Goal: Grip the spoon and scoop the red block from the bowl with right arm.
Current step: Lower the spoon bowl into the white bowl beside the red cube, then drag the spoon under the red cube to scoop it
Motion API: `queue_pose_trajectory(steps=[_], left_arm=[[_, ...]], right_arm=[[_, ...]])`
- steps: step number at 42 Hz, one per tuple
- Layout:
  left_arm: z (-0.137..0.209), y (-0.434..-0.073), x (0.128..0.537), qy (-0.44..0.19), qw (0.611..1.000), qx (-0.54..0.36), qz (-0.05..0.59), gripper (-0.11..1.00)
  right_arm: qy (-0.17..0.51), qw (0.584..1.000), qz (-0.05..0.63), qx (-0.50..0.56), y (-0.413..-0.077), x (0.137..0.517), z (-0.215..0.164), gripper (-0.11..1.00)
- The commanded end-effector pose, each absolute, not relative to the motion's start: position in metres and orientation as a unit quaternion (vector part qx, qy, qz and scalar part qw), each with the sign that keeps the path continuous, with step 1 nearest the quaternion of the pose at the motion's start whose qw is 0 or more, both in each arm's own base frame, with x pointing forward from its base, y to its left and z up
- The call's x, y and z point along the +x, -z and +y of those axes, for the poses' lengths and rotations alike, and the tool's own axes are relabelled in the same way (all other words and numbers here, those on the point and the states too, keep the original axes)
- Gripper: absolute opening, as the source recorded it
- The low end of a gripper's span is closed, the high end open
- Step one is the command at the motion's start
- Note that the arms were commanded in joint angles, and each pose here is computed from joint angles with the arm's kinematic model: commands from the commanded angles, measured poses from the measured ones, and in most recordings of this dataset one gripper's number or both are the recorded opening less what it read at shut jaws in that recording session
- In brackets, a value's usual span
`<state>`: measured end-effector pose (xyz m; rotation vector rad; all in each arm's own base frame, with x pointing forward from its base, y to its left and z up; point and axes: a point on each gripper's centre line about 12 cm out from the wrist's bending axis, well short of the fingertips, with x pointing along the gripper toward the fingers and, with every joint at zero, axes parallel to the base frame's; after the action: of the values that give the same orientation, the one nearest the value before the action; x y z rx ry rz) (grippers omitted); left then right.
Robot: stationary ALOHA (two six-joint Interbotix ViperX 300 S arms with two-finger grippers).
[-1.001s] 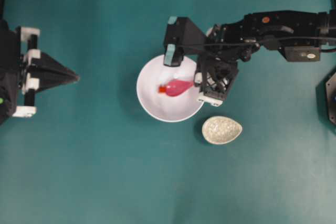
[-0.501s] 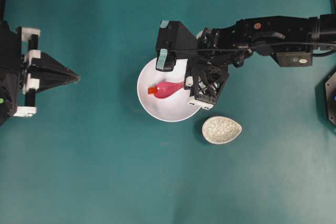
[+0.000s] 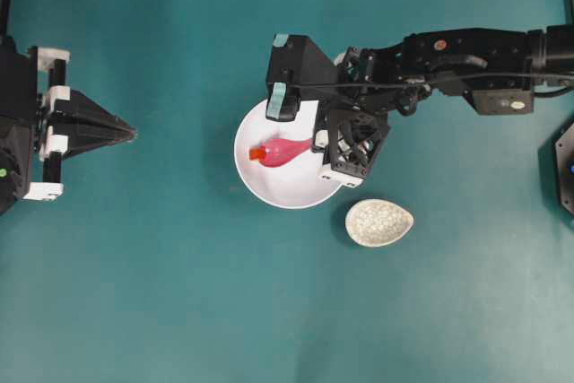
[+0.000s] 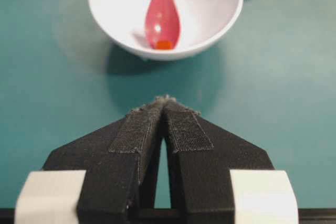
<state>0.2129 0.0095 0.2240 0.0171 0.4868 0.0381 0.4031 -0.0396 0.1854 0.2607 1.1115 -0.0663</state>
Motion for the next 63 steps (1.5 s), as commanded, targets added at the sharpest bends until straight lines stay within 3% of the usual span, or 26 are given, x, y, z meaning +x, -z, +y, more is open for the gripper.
queue_pose_trajectory(steps=[1, 37, 63], left_arm=[[0.01, -0.227, 0.215, -0.02, 0.971, 0.01, 0.237, 0.0], [0.01, -0.228, 0.215, -0.02, 0.972, 0.009, 0.235, 0.0], [0.01, -0.227, 0.215, -0.02, 0.971, 0.01, 0.237, 0.0]], right_arm=[[0.03, 0.857, 0.5, 0.124, -0.204, 0.408, -0.039, 0.22], [0.035, 0.874, 0.467, 0.133, -0.208, 0.388, -0.033, 0.22], [0.047, 0.917, 0.377, 0.122, -0.208, 0.358, -0.026, 0.22]])
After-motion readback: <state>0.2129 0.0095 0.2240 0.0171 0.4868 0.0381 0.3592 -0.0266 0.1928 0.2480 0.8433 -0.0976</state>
